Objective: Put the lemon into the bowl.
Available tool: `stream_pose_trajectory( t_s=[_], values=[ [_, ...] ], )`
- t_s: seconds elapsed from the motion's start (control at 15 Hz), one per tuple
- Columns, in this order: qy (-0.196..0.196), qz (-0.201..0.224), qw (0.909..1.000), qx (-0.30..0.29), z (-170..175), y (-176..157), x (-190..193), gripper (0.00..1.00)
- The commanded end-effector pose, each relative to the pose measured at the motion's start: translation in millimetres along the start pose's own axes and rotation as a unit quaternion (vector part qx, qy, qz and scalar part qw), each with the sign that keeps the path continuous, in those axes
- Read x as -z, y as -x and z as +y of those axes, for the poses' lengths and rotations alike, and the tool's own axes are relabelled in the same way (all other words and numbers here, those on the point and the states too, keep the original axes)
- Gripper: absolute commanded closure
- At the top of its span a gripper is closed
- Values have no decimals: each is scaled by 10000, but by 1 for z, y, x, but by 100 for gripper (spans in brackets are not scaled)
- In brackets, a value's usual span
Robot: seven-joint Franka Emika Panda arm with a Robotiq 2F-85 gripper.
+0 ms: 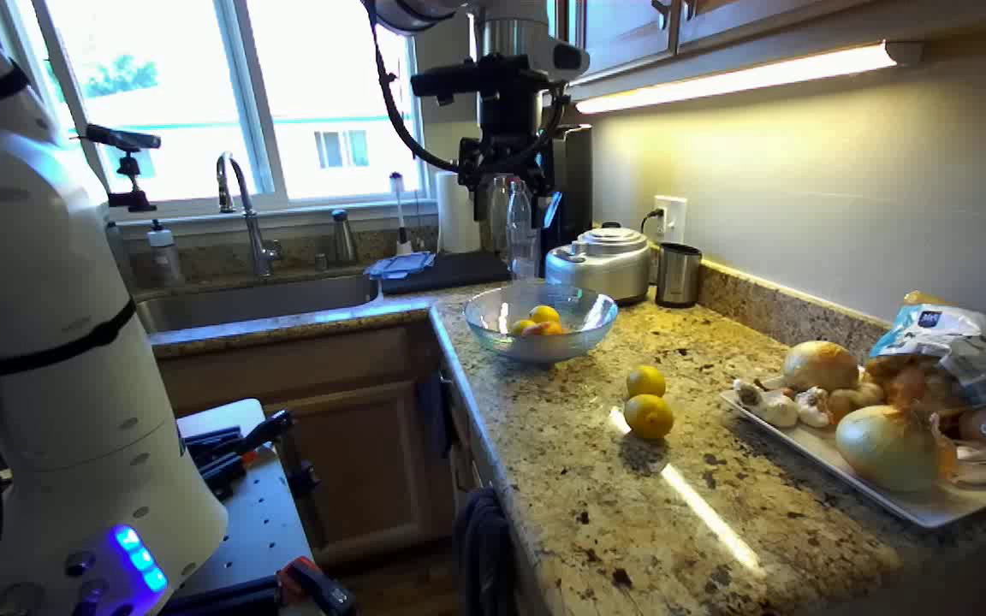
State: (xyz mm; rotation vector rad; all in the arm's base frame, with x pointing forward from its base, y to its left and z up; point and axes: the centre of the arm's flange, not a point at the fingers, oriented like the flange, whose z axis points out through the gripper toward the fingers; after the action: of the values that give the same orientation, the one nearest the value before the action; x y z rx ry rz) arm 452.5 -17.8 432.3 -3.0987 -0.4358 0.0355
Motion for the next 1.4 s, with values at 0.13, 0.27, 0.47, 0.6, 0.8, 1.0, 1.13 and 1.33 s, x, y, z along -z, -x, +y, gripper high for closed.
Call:
stream_pose_trajectory(
  t_s=[0.13,0.27,0.47,0.6,0.8,1.0,1.13,1.33],
  values=[
    [0,1,10000,0,0,0,0,0],
    [0,1,10000,0,0,0,0,0],
    [0,1,10000,0,0,0,0,0],
    [0,1,10000,0,0,0,0,0],
    [0,1,10000,0,0,0,0,0],
    [0,1,10000,0,0,0,0,0],
    [0,1,10000,0,0,0,0,0],
    [141,54,9996,-229,-2,-14,-11,0]
  ],
)
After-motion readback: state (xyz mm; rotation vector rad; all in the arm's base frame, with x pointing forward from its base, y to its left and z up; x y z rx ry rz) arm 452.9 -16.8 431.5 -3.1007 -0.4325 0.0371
